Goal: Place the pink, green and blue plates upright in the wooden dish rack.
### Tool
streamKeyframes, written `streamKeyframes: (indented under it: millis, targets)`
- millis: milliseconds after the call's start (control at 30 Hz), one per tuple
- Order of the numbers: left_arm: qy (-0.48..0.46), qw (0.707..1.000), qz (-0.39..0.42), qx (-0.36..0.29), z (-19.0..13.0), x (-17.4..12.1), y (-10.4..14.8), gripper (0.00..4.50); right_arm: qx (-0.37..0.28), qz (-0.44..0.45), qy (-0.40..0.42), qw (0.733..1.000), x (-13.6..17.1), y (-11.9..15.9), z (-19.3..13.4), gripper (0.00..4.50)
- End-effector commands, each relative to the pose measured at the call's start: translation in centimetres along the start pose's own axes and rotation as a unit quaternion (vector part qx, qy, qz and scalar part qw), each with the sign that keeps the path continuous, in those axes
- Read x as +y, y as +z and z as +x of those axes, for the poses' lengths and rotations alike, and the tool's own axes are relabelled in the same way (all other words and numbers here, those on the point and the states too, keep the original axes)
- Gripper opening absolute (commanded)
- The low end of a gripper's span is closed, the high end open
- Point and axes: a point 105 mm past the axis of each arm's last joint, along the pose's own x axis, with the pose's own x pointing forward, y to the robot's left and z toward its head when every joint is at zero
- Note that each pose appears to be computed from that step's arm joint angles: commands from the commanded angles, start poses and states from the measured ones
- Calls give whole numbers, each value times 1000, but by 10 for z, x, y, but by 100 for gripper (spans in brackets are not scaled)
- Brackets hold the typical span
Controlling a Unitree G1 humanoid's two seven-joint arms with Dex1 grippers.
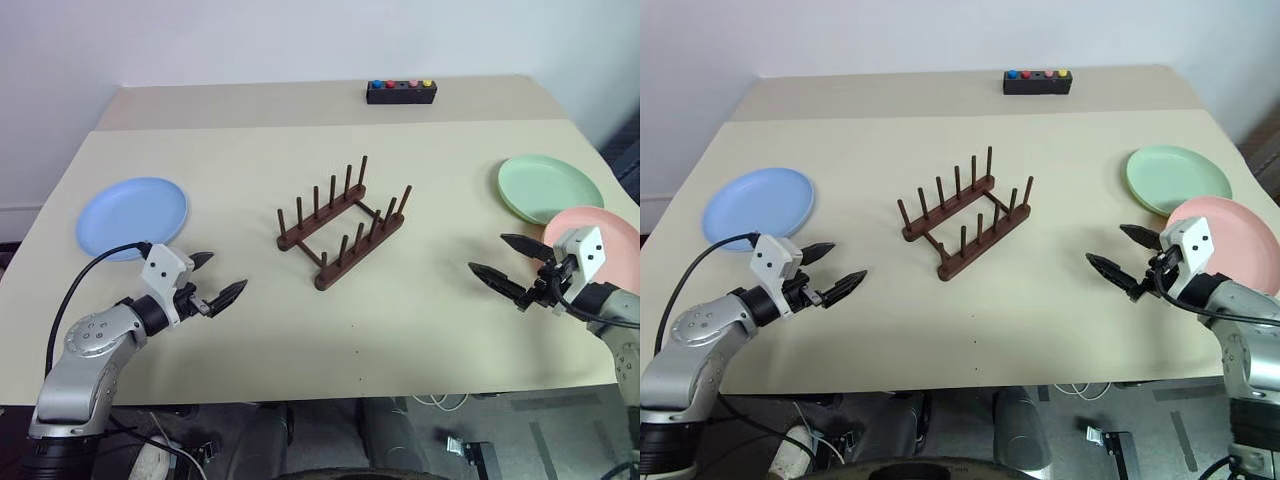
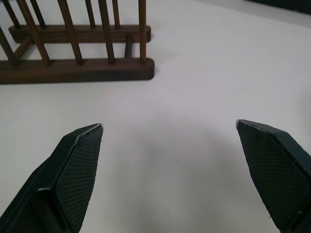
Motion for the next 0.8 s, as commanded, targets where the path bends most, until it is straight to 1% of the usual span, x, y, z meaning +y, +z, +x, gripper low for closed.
streamKeyframes:
  millis: [33, 200, 367, 500, 667, 800]
  targets:
    - [4, 1000, 15, -13, -6, 2, 11, 450, -9, -17, -2, 1000, -6, 9, -1, 448]
    - [3, 1000, 14, -11, -7, 0, 9, 450, -13, -20, 3, 1000, -3, 11, 0, 448]
    - [-4, 1000, 16, -3, -9, 0, 5, 450, -12, -20, 5, 1000, 2, 8, -2, 448]
    - [-36, 999, 18, 7, -6, -10, 4, 450, -15, -16, 9, 1000, 12, 6, 2, 448]
    - [-131, 991, 3, 29, 8, -47, -3, 450, -22, -8, 20, 1000, 31, 4, 7, 448]
    - [-199, 979, 28, 32, 29, -78, -2, 450, -30, -7, 29, 999, 49, 12, 7, 448]
